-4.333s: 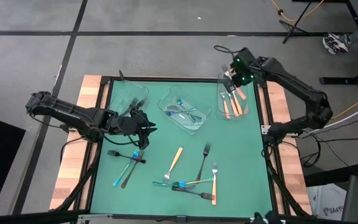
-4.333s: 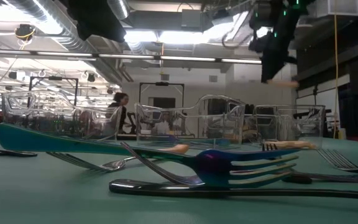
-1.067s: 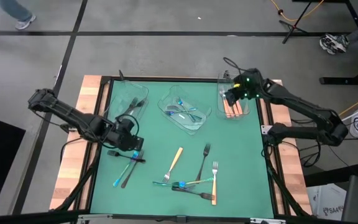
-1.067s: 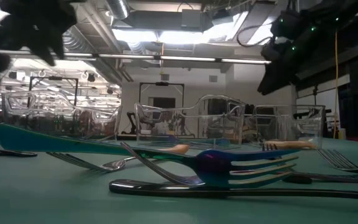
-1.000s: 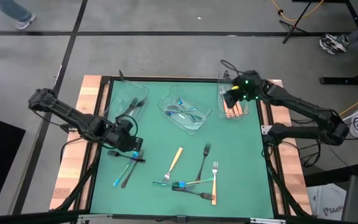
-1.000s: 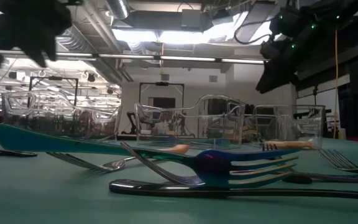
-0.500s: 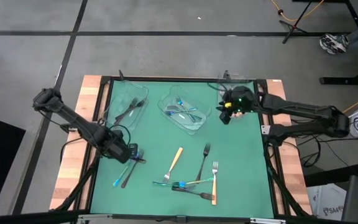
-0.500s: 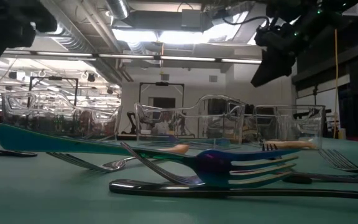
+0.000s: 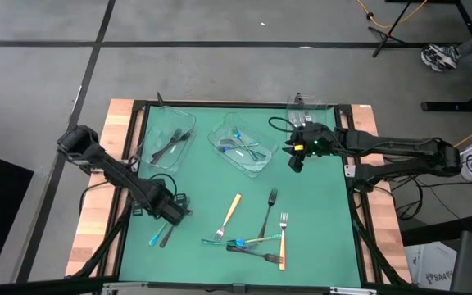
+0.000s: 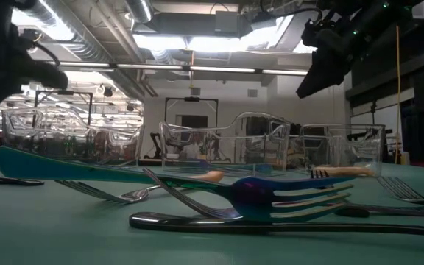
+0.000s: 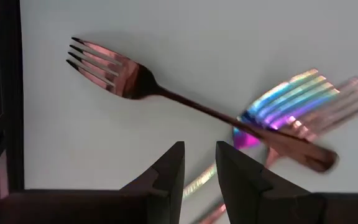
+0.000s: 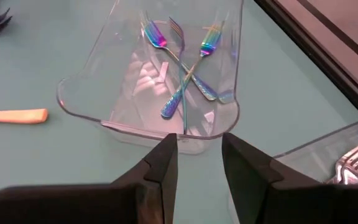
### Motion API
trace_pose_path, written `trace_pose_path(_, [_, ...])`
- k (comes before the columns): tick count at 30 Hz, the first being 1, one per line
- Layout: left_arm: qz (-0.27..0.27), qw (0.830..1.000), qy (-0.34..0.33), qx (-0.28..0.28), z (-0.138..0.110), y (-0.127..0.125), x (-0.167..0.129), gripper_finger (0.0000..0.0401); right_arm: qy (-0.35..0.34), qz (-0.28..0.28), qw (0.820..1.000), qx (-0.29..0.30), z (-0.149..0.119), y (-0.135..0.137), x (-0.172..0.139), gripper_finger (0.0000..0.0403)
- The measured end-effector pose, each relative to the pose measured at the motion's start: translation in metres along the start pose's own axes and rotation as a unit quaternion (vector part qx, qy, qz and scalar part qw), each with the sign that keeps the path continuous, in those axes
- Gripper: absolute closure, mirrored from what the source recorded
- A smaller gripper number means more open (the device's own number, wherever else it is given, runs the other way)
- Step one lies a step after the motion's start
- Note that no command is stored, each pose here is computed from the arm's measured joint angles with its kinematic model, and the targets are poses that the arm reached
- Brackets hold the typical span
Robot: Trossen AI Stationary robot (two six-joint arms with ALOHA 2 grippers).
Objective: Sort silverware by color (type)
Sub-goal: Put the black fork into the left transparent bin
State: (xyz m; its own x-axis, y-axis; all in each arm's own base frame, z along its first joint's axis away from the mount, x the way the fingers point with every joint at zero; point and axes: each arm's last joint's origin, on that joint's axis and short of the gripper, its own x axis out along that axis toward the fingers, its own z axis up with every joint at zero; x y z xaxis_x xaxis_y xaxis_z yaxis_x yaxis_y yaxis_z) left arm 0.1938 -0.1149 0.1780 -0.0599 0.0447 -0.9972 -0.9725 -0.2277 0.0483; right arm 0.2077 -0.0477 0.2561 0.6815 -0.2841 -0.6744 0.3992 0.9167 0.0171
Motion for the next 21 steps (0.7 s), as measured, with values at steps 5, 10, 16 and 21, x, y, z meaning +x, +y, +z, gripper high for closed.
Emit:
trace_pose_path(5, [0.016,1.000,-0.016,-0.021,-0.005,-0.005,0.013,0.0316,0.000,-0.002,1.000,0.000,0.000,0.000,0.000,0.0288])
trace_pose_path(10, [0.029,0.999,-0.034,-0.026,-0.006,-0.009,0.023,0.0316,-0.001,-0.005,1.000,0.000,0.000,0.000,0.000,0.0288])
trace_pose_path(16, [0.022,0.998,-0.040,-0.038,-0.004,-0.016,0.027,0.0316,-0.001,-0.005,1.000,0.000,0.000,0.000,0.000,0.0288])
trace_pose_path(21, [0.021,0.998,-0.040,-0.046,-0.001,-0.019,0.027,0.0316,0.000,-0.006,1.000,0.000,0.000,0.000,0.000,0.0288])
